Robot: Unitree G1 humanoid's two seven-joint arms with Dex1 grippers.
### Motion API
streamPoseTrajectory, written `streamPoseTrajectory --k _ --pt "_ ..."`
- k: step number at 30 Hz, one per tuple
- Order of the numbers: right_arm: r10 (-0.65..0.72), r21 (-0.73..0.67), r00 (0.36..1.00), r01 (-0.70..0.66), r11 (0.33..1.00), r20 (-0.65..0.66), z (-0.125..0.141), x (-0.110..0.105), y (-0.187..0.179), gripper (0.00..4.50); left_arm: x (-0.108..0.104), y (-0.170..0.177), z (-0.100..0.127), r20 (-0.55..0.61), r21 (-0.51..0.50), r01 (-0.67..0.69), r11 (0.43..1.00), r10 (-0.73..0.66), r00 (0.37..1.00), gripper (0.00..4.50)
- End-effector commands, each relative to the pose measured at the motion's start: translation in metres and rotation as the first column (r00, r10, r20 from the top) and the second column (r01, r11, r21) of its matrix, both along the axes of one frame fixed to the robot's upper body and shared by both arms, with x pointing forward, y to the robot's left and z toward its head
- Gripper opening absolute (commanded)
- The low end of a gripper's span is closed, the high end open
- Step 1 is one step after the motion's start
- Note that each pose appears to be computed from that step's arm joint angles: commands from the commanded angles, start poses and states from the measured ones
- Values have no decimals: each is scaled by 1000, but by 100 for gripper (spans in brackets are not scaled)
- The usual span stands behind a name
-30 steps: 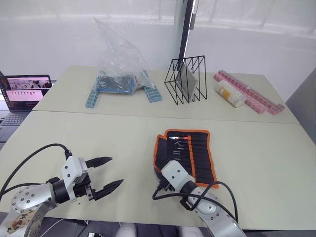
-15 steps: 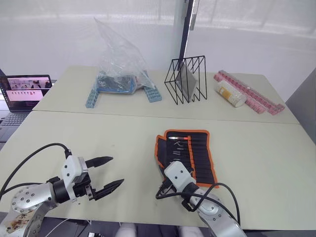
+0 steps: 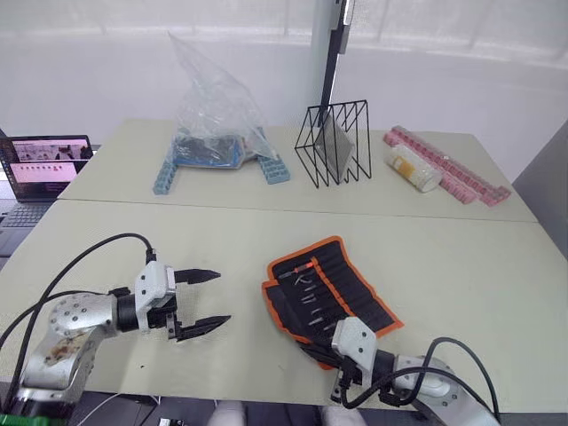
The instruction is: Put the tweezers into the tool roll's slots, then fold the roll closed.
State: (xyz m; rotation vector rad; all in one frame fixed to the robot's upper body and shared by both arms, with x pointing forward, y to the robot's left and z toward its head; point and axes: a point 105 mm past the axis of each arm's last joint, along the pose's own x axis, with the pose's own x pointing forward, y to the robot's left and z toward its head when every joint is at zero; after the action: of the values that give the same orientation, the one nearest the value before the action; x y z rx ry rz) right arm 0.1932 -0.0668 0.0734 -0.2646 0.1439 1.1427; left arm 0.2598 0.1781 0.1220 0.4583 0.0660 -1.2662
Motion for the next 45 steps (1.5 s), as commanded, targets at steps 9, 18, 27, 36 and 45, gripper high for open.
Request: streamPoseTrajectory --k 9,18,27,36,45 --pt "-36 26 998 35 999 48 8 -3 -7 7 56 -43 -4 116 185 367 912 -391 913 450" --pt "-110 21 992 108 994 64 8 -6 -13 7 72 -78 -4 136 177 456 872 -481 866 450" --pt "-144 20 987 143 989 70 11 -10 -13 0 66 -89 -11 122 178 507 843 -530 839 162" --pt "-177 17 981 177 984 74 9 -10 -16 0 58 -95 -16 102 177 551 815 -572 814 4" --pt "-337 -51 933 346 937 129 -1 19 -44 0 50 -79 -21 83 187 551 813 -572 816 4"
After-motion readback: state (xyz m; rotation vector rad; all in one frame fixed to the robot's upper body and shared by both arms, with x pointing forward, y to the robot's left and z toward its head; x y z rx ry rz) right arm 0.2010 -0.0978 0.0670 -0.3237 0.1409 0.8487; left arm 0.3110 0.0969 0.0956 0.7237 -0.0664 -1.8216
